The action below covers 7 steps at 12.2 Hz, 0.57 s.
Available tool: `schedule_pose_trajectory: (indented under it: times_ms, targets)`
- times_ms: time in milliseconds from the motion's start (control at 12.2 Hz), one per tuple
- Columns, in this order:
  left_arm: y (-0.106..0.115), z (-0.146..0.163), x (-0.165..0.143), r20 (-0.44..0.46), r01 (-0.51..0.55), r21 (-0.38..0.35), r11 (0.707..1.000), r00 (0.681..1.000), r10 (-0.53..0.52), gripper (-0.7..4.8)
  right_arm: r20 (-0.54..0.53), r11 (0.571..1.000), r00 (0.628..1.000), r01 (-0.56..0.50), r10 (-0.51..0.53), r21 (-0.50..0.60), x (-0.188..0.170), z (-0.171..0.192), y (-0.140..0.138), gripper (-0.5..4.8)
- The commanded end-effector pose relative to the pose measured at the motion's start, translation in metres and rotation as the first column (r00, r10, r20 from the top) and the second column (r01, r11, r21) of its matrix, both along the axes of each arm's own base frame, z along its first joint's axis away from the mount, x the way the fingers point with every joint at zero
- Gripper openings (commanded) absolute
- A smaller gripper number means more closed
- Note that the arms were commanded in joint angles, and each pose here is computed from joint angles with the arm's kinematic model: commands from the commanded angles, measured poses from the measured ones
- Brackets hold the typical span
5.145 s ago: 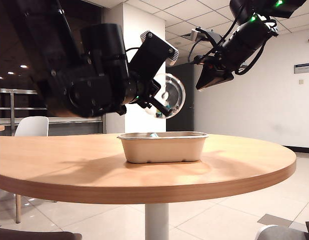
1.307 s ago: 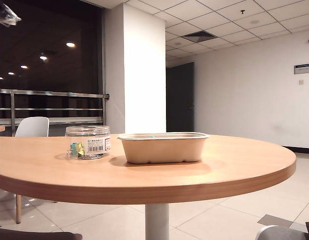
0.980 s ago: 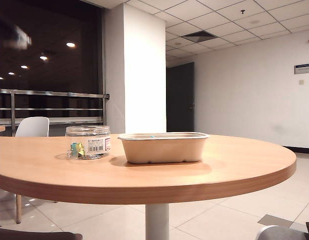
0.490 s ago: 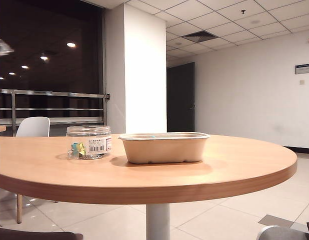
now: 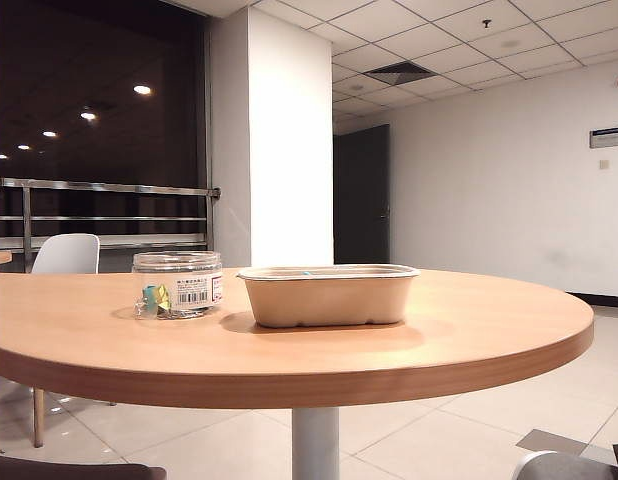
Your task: Pick up the box filled with clips, pour some clips from it into the rectangular paper box, and then put the clip box back on the table.
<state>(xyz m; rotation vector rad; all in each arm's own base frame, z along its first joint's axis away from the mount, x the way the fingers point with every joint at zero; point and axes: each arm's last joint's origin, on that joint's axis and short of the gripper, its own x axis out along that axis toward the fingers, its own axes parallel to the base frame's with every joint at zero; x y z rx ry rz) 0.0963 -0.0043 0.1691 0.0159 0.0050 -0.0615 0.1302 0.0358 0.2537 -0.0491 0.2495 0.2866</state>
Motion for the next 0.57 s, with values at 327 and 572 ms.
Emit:
schedule_pose_trajectory:
  times_ms: [327,572]
  targets:
    - [0.0021,-0.0071,0.0009,-0.029,-0.041,0.061,0.997,0.999,0.043,0.24,0.015,1.000,1.000,-0.003,0.003,0.008,-0.0001,0.0019,0.0002,0.14]
    - [0.0019,-0.0072,0.0009,-0.030,-0.036,0.061,0.997,0.999,0.038,0.24,0.015,1.000,1.000,-0.003,0.002,0.008,-0.0001,0.0019,0.0002,0.14]
